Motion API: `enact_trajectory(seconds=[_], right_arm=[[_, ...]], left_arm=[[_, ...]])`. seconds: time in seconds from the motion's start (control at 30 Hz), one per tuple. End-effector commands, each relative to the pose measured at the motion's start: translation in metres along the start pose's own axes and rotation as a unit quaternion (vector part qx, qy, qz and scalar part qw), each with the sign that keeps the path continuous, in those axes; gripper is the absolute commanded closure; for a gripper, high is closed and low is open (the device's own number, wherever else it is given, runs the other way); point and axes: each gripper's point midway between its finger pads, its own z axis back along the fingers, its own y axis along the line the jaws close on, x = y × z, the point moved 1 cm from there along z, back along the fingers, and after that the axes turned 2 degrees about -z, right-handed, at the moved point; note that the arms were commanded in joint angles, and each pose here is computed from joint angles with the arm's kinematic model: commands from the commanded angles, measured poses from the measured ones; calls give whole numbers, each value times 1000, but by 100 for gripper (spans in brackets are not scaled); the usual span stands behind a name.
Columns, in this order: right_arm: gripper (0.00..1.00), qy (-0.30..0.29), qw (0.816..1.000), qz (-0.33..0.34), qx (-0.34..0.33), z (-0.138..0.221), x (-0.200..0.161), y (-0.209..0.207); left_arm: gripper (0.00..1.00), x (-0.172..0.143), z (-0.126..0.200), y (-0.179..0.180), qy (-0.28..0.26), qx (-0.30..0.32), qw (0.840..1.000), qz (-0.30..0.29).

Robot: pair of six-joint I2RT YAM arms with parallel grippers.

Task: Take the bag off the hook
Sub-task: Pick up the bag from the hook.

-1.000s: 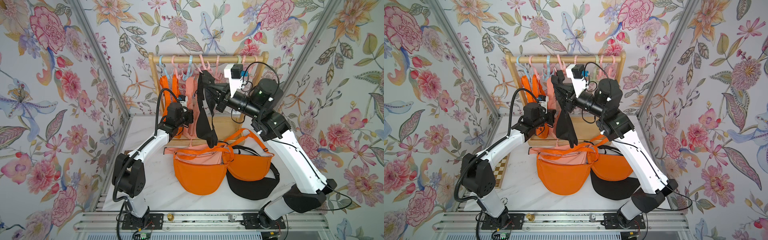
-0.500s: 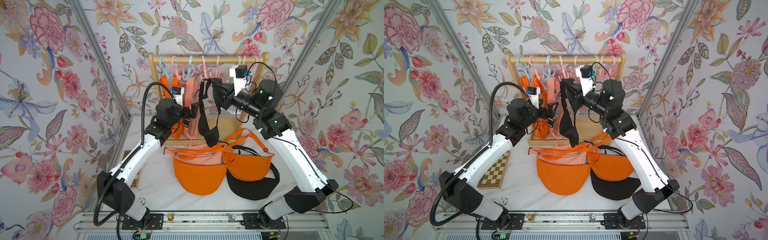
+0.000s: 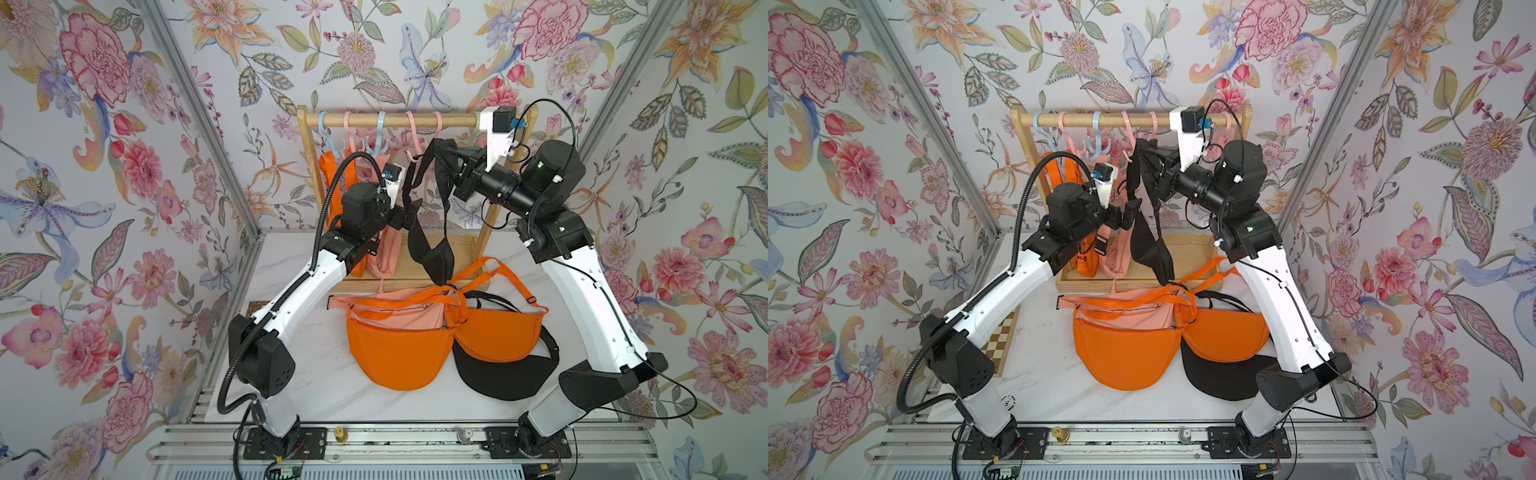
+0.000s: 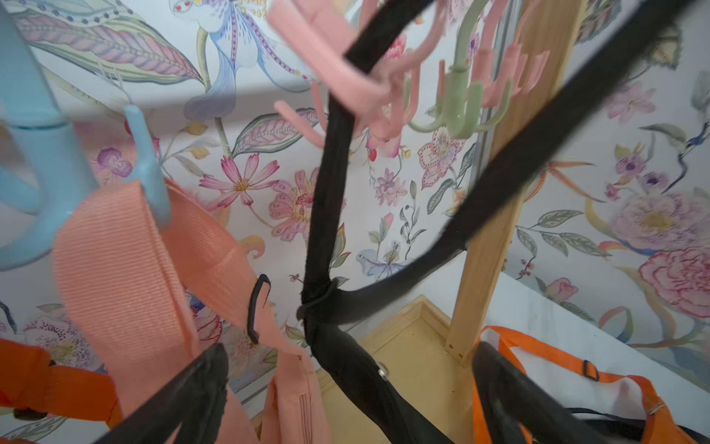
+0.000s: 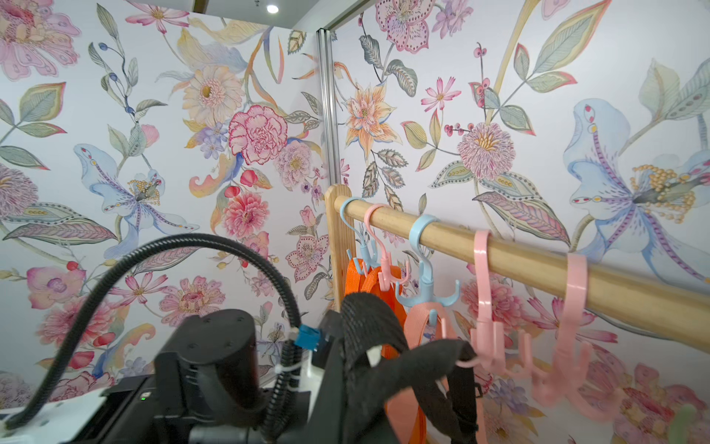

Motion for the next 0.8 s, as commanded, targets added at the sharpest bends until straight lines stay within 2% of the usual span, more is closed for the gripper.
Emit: enact_trajectory(seconds=[0.0, 0.1, 0.13, 0.23, 0.33, 0.53, 0.77], right_arm=[[100, -15, 999, -11, 28, 7, 16, 9], [100, -18, 999, -11, 26, 13, 18, 8], [100, -20, 999, -10, 23, 15, 18, 7], [100, -27, 999, -12, 20, 21, 20, 5], [100, -29, 999, -15, 13, 25, 21, -1], [100, -30, 999, -17, 1, 26, 21, -13], [100, -30, 999, -41, 0, 9, 8, -29]], left_arm=[[0, 31, -6, 14, -24, 34, 999, -35], [0, 47, -20, 17, -36, 36, 998, -39], [4, 50, -24, 16, -39, 30, 998, -38], [47, 61, -31, 14, -51, 15, 998, -29], [99, 65, -34, 13, -53, 10, 998, -19], [100, 76, -20, 17, -52, 21, 998, -5], [100, 102, 1, 29, -64, 51, 997, -8]])
